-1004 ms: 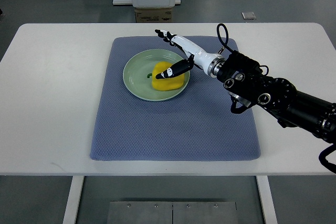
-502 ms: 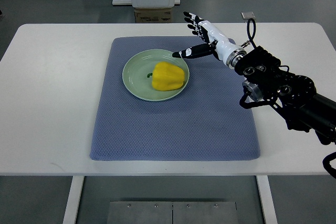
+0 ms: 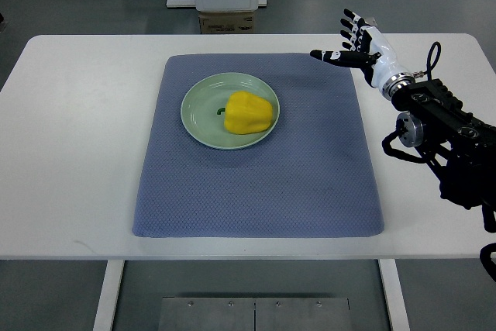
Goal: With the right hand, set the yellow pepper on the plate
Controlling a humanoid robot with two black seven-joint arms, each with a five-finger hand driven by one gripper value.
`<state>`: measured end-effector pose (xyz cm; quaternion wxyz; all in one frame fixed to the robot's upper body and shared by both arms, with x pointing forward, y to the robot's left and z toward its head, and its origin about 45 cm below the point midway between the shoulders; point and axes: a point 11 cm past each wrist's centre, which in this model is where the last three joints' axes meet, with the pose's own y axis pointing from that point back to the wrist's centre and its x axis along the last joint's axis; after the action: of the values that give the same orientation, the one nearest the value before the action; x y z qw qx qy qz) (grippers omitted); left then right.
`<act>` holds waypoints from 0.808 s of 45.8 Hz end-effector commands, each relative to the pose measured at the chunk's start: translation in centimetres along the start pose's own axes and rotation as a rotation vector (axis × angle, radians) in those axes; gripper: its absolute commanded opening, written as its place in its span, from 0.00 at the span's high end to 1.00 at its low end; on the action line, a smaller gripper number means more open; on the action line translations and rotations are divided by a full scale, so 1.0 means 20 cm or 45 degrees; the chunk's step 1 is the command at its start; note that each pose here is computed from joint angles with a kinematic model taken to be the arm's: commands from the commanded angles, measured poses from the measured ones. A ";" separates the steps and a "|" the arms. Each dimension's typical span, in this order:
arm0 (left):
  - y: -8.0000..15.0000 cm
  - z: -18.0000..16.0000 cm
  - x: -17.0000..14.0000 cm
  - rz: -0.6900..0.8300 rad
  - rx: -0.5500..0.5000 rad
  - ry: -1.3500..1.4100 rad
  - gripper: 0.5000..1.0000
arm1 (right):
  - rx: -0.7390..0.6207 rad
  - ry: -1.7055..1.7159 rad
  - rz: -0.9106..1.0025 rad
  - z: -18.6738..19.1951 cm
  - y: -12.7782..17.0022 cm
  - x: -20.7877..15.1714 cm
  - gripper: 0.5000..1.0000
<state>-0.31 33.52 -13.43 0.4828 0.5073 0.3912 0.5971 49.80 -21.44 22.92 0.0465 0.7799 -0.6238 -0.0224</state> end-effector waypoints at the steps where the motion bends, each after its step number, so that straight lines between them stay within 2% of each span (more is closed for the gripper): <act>1: 0.00 0.00 0.00 0.001 0.000 -0.001 0.00 | 0.002 -0.044 0.051 0.00 0.01 0.04 0.00; 18: 0.00 0.00 0.00 0.001 0.000 -0.001 0.00 | 0.001 -0.213 0.198 0.09 0.06 0.16 0.00; 37: 0.00 0.00 0.00 0.000 0.000 -0.001 0.00 | -0.029 -0.303 0.206 0.15 0.08 0.13 0.00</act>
<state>-0.31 33.51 -13.43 0.4831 0.5073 0.3912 0.5968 48.60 -24.50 20.20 -0.0190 0.7184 -0.6854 -0.1174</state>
